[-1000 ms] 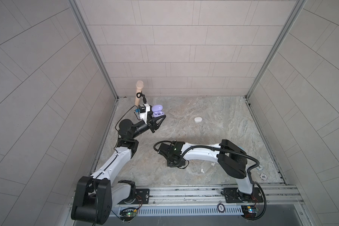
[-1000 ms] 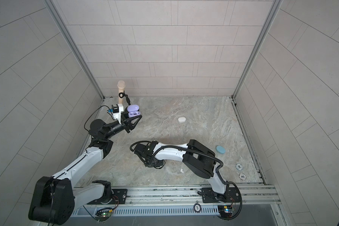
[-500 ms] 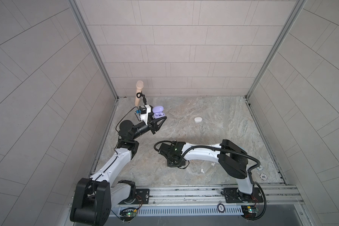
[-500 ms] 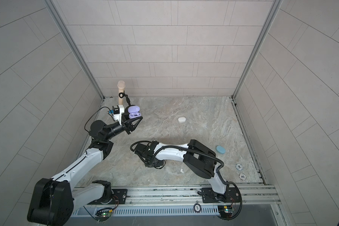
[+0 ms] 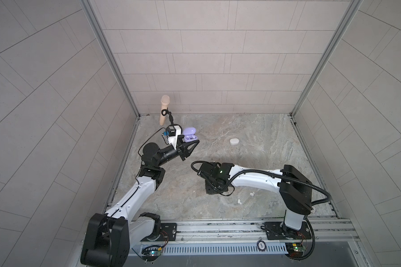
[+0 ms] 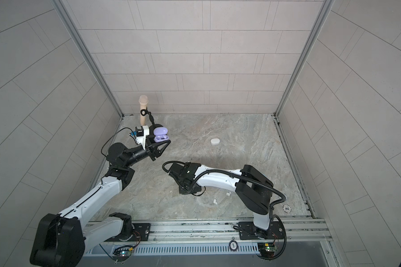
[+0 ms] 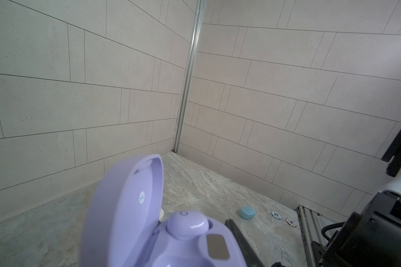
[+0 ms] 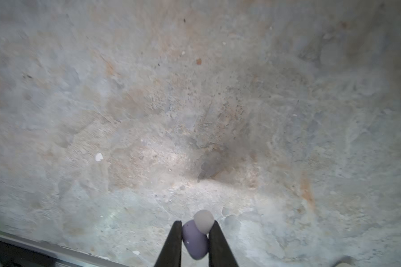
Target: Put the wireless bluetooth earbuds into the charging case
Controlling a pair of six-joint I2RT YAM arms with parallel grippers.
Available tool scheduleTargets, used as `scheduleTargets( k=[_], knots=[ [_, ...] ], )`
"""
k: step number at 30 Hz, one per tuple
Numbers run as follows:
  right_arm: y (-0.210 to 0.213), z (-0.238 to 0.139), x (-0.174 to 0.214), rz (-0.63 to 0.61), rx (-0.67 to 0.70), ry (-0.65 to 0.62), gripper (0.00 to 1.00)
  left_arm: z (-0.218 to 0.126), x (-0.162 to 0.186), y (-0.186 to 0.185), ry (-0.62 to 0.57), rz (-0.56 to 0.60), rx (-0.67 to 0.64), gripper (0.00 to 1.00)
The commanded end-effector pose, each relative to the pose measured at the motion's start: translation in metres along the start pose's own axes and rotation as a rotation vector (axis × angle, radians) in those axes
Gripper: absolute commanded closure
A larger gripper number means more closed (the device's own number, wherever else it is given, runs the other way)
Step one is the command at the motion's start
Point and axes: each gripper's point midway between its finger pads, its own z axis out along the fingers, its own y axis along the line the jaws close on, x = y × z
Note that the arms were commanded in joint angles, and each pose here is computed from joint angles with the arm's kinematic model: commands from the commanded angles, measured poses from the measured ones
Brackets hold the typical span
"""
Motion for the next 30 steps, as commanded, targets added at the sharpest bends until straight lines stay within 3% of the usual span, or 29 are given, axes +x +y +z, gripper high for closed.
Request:
scheduleTargets(
  k=[1, 10, 14, 20, 24, 30],
  knots=[
    [-0.028, 0.016, 0.025, -0.162, 0.12, 0.122, 0.92, -0.001, -0.008, -0.007, -0.02, 0.039, 0.018, 1.0],
    [-0.053, 0.034, 0.031, -0.246, 0.25, 0.172, 0.91, -0.002, -0.008, -0.009, -0.015, 0.051, 0.014, 1.0],
    [-0.061, 0.037, 0.033, -0.272, 0.287, 0.177, 0.8, -0.002, -0.008, -0.009, -0.015, 0.051, 0.016, 1.0],
    [-0.061, 0.035, 0.033, -0.255, 0.271, 0.158, 0.63, -0.002, -0.008, -0.009, -0.016, 0.053, 0.017, 1.0],
    [-0.065, 0.032, 0.032, -0.243, 0.277, 0.134, 0.61, -0.002, -0.008, -0.01, -0.016, 0.052, 0.019, 1.0],
    [-0.045, 0.038, 0.046, -0.187, 0.144, 0.186, 0.6, -0.003, -0.008, -0.01, -0.014, 0.052, 0.018, 1.0]
  ],
)
